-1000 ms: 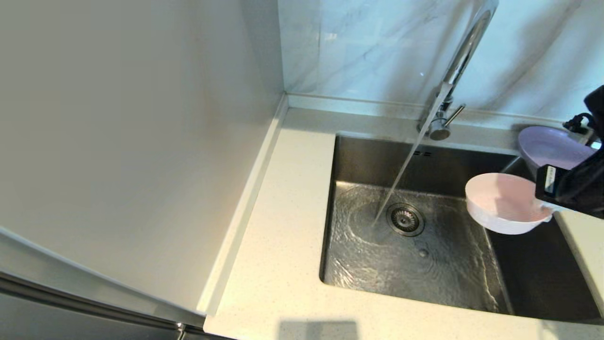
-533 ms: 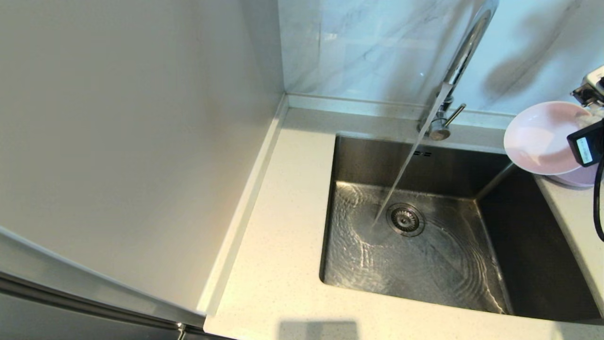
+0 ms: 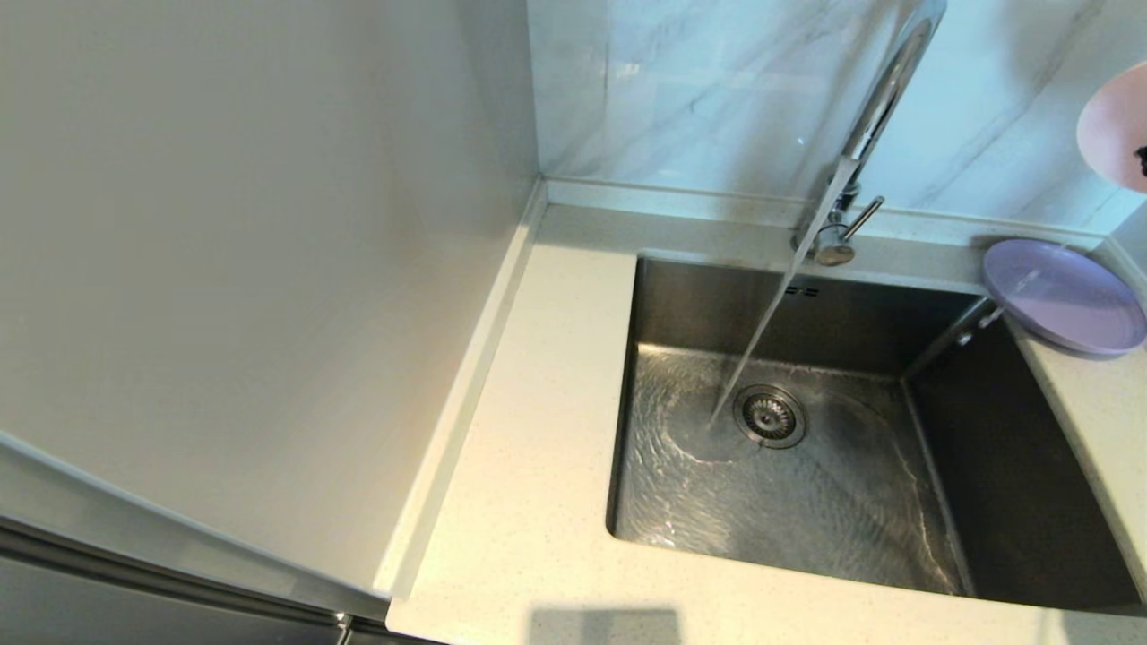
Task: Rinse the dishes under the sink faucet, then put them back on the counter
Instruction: Place the bowl on the table
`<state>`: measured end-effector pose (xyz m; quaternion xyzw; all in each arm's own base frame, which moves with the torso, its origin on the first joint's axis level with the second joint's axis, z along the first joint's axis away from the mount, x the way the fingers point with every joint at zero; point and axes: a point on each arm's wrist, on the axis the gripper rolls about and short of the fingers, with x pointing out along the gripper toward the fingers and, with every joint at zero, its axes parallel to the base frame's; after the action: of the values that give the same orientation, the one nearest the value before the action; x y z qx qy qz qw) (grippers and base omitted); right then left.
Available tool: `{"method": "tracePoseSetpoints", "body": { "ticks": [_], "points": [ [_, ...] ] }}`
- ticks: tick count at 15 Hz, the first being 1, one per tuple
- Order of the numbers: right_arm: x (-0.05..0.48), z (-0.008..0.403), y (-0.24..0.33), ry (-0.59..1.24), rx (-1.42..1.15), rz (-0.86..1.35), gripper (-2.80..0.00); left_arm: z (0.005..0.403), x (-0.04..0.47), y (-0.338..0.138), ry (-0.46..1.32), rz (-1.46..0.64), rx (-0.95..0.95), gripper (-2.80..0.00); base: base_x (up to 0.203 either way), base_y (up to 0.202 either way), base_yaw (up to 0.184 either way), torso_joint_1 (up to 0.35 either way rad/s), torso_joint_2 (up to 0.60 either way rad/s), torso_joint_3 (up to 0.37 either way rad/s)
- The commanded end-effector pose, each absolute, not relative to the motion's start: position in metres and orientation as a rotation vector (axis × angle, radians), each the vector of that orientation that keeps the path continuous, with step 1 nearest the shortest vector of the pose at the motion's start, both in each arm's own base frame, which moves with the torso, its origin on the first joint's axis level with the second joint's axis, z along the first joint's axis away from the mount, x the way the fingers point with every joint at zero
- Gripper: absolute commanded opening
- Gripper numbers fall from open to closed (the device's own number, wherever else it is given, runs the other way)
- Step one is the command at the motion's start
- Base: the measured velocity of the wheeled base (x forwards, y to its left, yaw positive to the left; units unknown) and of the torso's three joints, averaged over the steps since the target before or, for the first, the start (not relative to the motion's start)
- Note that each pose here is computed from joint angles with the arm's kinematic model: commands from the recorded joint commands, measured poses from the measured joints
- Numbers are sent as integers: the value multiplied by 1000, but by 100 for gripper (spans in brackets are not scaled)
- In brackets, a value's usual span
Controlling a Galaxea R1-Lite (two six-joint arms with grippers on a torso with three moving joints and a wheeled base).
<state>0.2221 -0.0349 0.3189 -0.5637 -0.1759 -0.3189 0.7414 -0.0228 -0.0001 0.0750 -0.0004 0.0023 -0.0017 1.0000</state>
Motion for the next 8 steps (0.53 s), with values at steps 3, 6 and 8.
{"method": "tracePoseSetpoints", "body": {
  "ticks": [3,6,8],
  "points": [
    [200,325,-32,-505,-1234,-798,-280,75,-23,0,5,-3,-2,-280,0,0,0,0,0,0],
    [199,320,-32,-492,-1234,-783,-280,75,-23,0,5,-3,-2,-280,0,0,0,0,0,0],
    [197,345,-32,-560,-1206,-852,-280,75,-23,0,5,-3,-2,-280,0,0,0,0,0,0]
  ]
}}
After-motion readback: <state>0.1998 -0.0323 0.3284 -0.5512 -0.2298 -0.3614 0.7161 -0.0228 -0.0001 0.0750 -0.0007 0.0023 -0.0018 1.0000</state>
